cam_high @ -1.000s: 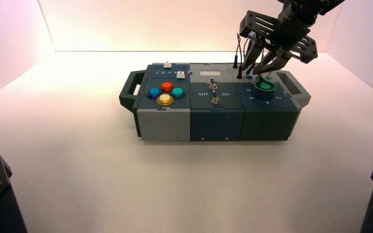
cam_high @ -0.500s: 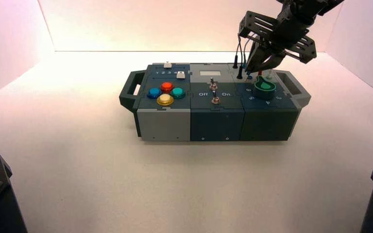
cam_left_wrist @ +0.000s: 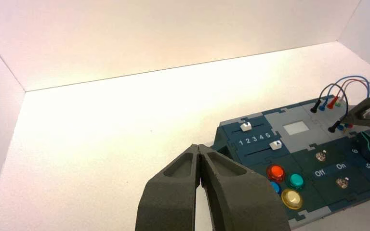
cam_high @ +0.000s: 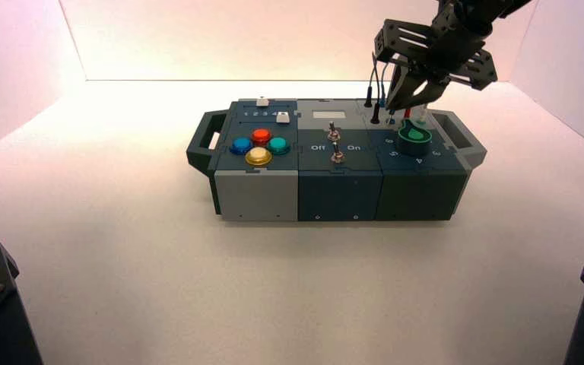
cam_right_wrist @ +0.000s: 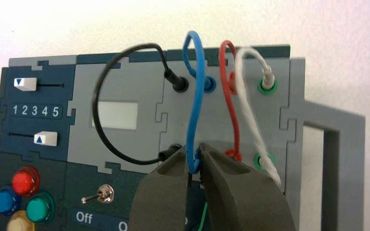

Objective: Insert the blue wire.

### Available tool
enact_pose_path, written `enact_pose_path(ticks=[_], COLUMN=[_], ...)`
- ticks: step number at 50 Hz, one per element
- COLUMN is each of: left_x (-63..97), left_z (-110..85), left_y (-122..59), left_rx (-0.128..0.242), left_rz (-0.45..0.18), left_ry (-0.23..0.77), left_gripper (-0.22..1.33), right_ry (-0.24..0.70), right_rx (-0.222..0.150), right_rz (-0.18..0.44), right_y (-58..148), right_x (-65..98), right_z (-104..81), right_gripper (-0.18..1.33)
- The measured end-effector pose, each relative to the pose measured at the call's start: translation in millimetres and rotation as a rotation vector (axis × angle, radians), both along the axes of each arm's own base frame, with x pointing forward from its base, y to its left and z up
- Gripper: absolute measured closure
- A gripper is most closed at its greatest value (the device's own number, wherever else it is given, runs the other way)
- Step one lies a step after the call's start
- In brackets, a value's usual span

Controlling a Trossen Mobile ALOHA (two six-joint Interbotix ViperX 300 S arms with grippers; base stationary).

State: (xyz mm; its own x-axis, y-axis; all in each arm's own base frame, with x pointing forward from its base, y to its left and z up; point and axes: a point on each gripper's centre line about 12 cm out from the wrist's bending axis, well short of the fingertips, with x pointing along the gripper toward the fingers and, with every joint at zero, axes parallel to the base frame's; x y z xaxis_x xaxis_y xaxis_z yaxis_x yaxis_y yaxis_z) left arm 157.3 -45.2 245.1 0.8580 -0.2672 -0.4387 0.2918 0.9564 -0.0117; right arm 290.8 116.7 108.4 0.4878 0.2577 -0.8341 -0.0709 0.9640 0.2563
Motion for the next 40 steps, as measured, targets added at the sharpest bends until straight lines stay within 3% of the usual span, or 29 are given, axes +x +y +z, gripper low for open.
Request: enact_pose_path(ticks=[20,40], left_x=[-0.2,0.0], left_z=[0.3,0.6], left_y=[0.0,0.1], left_rx=[0.0,-0.001], left_rz=[0.0,0.0], left_ry=[-0.001,-0.004], left_gripper=[1.28,1.28], right_ry=[-0.069,-0.076], right_rx=[0.002,-0.016], right_rz=[0.012,0.032], right_y=[1.3,0.8], right_x=[5.2,5.2], right_z=[14.5,14.4], right_gripper=[1.14,1.14])
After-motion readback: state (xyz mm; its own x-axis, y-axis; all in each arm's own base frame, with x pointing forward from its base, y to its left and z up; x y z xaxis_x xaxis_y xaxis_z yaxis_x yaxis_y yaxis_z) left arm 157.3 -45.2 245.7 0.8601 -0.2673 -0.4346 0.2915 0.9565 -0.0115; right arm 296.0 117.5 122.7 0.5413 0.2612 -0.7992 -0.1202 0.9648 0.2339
